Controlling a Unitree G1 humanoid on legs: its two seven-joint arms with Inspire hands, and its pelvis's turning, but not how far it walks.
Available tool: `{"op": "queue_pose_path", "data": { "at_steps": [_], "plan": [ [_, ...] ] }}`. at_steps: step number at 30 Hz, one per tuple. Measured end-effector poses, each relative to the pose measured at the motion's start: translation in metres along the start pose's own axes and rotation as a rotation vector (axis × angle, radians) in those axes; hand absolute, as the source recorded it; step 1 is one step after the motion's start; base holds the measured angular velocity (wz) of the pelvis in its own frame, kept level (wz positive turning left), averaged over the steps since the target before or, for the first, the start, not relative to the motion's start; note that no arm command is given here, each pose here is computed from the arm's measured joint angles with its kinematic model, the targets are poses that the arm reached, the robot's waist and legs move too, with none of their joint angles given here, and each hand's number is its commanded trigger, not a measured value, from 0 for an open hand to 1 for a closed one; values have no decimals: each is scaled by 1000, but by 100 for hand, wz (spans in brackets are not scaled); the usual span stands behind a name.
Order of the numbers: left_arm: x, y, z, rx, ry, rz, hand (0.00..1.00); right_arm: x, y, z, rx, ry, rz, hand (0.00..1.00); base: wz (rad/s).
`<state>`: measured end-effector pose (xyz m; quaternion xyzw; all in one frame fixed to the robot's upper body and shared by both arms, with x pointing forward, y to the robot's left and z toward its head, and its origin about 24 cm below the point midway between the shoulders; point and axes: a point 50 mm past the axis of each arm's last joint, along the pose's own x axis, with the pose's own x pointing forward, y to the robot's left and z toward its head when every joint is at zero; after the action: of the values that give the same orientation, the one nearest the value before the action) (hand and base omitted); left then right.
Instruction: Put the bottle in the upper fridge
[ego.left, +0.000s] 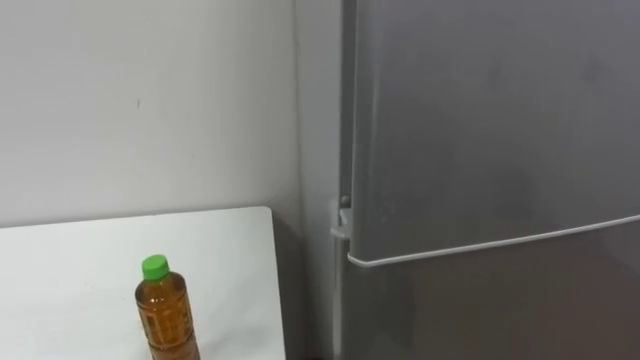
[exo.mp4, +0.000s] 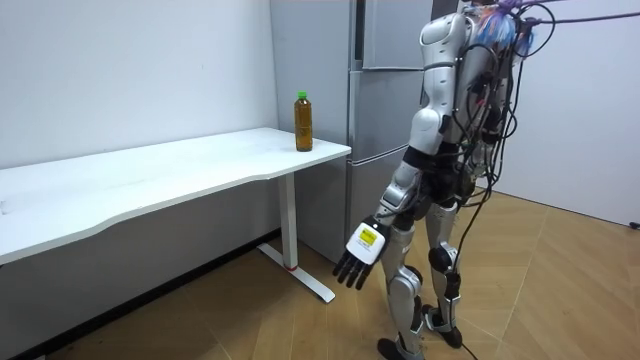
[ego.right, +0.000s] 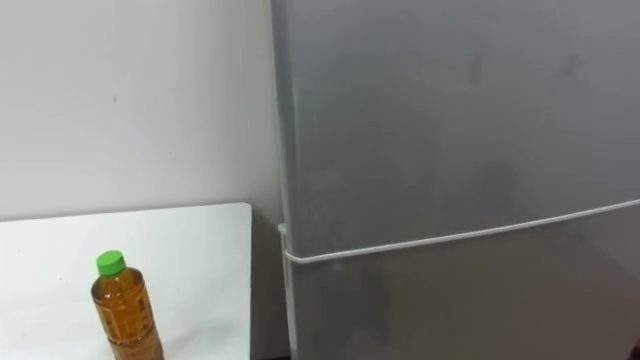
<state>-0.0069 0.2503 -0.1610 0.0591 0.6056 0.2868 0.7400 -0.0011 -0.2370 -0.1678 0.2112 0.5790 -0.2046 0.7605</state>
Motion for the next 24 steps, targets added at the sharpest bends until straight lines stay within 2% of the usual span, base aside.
{"op": "queue_pose_path", "data": {
  "at_steps": [5,10,14,19,21,24],
  "plan": [
    [0,2,18,-159,-81,35,0,0,-1,2,-24,-22,-19,0,0],
    [-2,8,51,-398,-200,80,0,-1,-6,8,-36,-57,-39,0,0],
    [-9,12,73,-512,-296,96,0,-2,-7,8,-42,-68,-42,0,-2],
    [-26,20,117,-636,-485,81,0,-3,-8,10,-73,-85,-45,0,0],
    [-37,25,137,-695,-601,85,0,-4,-10,10,-78,-97,-49,0,-2],
    [-48,32,151,-745,-678,91,0,-4,-10,10,-95,-103,-48,0,0]
  ]
}}
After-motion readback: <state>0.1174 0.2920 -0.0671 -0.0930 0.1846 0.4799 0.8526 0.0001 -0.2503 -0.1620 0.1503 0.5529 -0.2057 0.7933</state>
